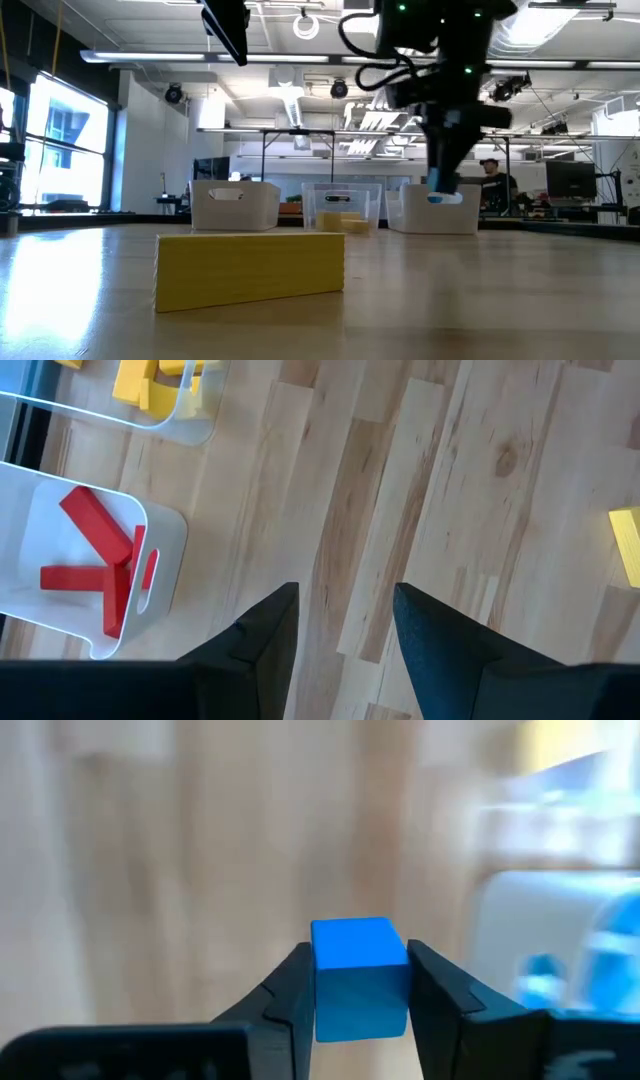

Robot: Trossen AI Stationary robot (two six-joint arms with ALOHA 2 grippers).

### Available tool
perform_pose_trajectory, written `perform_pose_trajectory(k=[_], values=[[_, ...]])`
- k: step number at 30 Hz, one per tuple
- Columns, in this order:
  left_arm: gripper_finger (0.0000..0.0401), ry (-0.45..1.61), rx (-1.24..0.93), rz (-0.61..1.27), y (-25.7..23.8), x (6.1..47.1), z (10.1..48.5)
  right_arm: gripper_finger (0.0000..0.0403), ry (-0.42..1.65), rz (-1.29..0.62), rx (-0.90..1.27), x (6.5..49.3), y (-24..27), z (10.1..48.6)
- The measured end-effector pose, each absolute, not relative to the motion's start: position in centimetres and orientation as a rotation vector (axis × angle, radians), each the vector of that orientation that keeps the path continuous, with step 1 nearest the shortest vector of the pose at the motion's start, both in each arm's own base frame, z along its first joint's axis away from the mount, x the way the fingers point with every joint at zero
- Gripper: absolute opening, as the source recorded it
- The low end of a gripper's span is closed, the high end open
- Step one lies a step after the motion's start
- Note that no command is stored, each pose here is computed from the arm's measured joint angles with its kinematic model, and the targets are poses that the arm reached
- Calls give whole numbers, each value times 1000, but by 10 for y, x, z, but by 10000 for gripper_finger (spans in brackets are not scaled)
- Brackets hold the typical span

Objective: Sort & place blocks by color
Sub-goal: Put the blue block into the right white bin

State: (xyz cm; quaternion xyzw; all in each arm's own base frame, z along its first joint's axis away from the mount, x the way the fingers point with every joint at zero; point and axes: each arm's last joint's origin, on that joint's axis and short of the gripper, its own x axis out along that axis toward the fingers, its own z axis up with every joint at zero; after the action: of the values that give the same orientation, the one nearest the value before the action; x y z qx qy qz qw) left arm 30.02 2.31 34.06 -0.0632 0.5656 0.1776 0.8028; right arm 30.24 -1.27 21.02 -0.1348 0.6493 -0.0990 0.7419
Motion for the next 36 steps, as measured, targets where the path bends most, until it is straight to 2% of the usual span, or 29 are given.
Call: perform_pose_trajectory(k=[9,17,25,36], values=[[154,1212,-135,380,23,300,341,96,1355,-429,-263,310,-81,245],[154,1212,-135,380,23,300,341,100,1384,-572,-131,289,-133,239],[154,1212,-136,380,23,300,341,106,1376,-679,28,271,-165,230],[154,1216,-150,346,19,301,341,196,1334,-752,67,267,-176,231]])
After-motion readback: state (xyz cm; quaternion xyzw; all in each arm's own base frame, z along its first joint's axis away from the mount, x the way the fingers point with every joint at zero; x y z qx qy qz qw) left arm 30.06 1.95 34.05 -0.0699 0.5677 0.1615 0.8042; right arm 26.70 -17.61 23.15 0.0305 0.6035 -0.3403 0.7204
